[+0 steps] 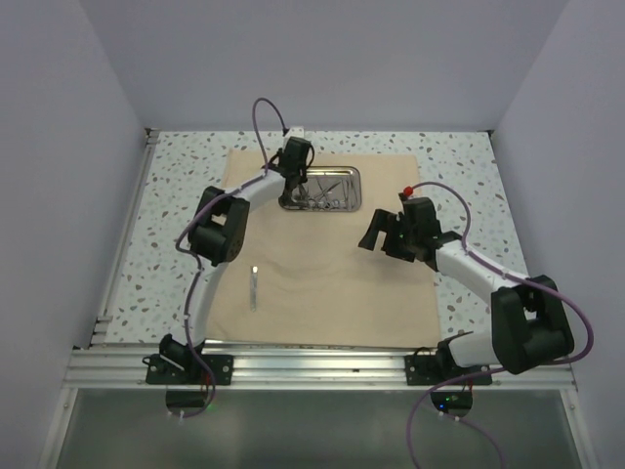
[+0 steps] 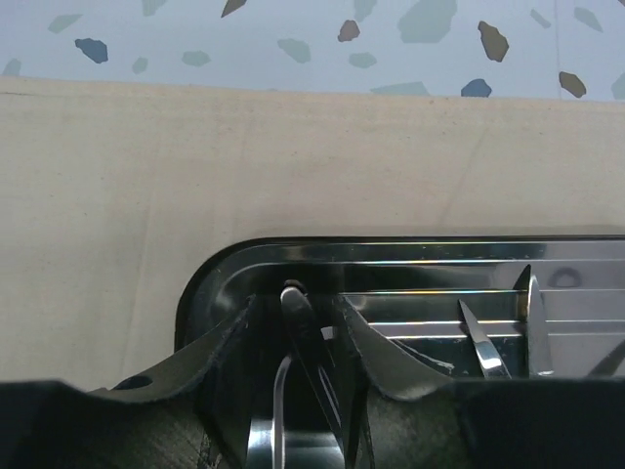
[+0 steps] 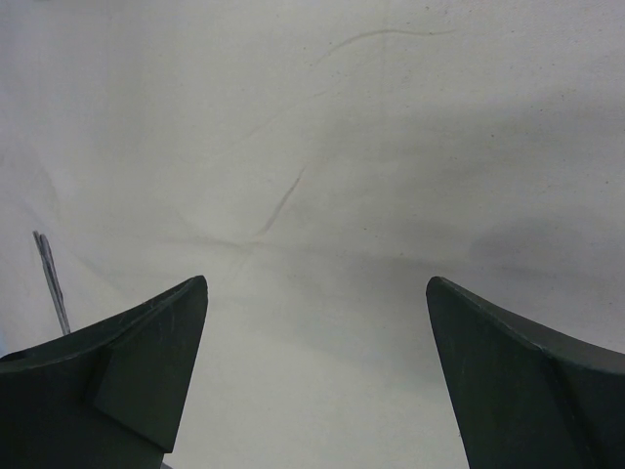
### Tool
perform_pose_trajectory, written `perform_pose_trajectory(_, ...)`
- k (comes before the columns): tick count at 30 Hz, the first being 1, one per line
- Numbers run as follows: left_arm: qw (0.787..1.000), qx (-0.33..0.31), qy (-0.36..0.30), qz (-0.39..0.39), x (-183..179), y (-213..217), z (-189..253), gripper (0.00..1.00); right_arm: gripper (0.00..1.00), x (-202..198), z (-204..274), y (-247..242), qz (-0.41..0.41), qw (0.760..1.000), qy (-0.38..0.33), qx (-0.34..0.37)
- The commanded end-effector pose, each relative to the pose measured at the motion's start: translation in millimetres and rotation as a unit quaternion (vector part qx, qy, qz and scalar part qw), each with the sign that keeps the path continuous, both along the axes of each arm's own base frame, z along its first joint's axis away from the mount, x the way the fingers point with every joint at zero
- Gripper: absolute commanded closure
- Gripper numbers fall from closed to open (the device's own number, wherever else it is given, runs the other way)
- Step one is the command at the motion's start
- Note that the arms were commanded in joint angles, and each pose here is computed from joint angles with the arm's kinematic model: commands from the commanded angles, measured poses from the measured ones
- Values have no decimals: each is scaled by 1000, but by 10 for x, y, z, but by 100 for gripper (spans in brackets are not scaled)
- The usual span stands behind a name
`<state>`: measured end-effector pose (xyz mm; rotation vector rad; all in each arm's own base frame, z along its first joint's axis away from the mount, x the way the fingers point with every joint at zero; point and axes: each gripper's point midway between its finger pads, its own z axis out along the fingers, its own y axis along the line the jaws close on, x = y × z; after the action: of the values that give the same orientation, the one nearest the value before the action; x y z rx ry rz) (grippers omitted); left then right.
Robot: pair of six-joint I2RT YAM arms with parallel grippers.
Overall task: Open and lay out the surgical kit
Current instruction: Adjust the container in the surgical kit.
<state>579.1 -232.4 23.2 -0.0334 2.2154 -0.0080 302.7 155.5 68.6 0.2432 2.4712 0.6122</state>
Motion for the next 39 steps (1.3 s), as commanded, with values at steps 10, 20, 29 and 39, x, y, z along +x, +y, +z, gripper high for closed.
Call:
perform_pose_trajectory(10, 986, -11, 156, -53, -502, 216, -867, 84, 2, 171, 162, 61, 6, 999, -31, 0)
perform_pose_trajectory(20, 989, -22, 134, -59, -457, 180, -701, 100, 2, 174, 135, 59, 6, 1000, -29, -3)
perform_pose_trajectory(29, 997, 9, 79, -18, -398, 395, -64, 49, 2, 177, 113, 77, 9, 1000, -25, -2)
perform_pose_trajectory(39, 998, 17, -23, 48, -556, 721, 697, 36, 2, 173, 103, 113, 14, 1000, -23, 0)
